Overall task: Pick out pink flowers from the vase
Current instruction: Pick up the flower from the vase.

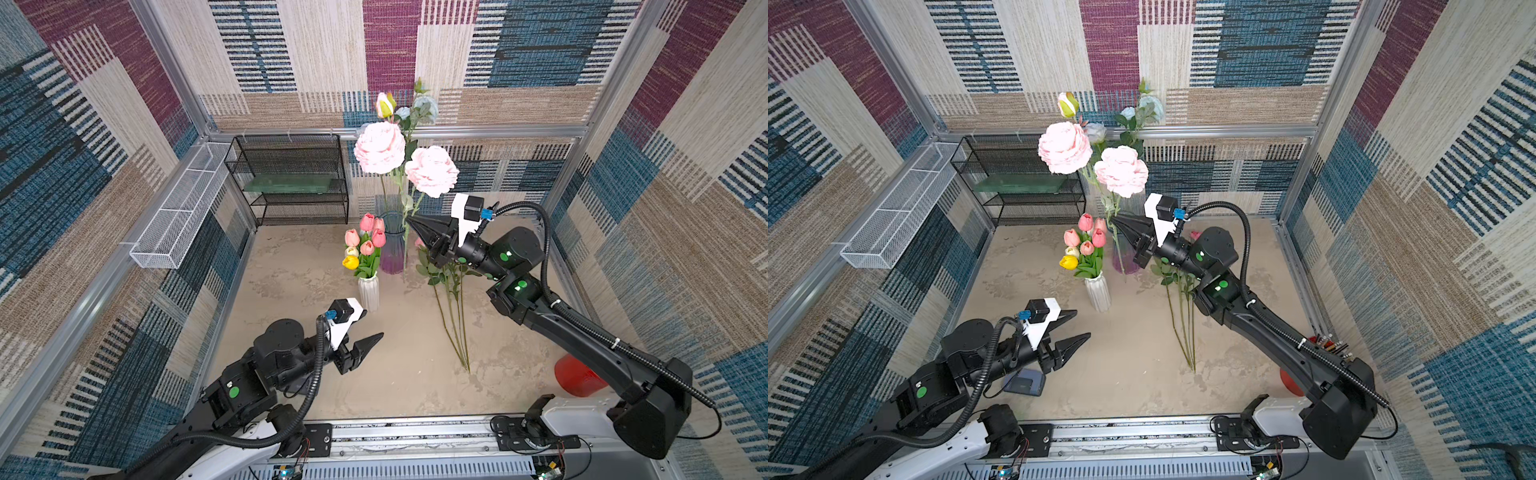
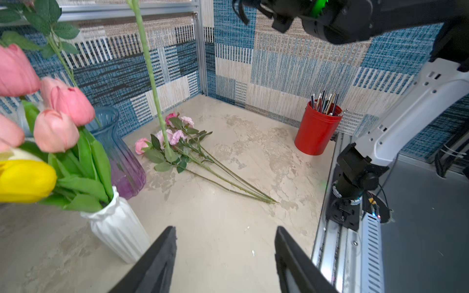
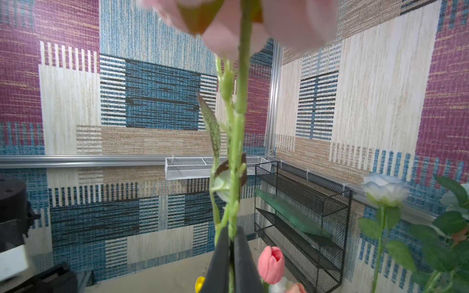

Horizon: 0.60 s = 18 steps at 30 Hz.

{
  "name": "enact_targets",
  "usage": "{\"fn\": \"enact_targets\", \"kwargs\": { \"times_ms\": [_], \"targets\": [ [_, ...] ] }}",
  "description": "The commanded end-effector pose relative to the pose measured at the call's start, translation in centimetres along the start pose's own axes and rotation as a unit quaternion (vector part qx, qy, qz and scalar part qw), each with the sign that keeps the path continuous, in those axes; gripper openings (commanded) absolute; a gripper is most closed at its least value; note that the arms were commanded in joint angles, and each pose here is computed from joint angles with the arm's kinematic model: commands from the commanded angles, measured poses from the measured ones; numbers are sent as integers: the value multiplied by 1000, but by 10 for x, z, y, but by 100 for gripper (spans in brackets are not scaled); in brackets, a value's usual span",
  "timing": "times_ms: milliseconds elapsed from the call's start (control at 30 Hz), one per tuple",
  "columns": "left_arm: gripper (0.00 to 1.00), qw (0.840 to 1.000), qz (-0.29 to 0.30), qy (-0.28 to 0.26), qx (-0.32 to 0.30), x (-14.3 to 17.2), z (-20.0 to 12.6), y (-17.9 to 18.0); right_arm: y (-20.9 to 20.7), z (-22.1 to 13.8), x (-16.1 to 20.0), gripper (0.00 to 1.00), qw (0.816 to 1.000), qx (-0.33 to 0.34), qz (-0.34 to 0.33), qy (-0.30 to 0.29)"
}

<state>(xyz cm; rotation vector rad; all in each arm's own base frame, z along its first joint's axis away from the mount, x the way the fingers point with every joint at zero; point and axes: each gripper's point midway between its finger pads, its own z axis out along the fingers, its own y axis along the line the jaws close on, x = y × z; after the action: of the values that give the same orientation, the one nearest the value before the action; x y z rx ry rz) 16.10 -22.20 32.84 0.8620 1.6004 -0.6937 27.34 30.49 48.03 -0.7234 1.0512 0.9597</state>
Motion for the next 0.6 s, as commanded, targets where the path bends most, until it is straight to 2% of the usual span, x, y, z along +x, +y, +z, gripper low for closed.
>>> {"fn": "enact_targets", "kwargs": {
  "times_ms": [0, 167, 367, 567],
  "targets": [
    [66, 995, 25, -91, -6, -47, 12, 3, 6, -15, -15, 0, 998, 10, 42, -40],
    [68, 994, 21, -105, 16, -60, 38, -1, 24, -34, -11, 0, 996, -7, 74, -45],
    [67, 991, 24, -110, 77, -67, 64, -14, 37, -54, -17, 0, 995, -16, 85, -54],
    [63, 982, 21, -116, 149, -68, 72, -27, 51, -68, -30, 0, 993, -36, 95, -68]
  ]
}}
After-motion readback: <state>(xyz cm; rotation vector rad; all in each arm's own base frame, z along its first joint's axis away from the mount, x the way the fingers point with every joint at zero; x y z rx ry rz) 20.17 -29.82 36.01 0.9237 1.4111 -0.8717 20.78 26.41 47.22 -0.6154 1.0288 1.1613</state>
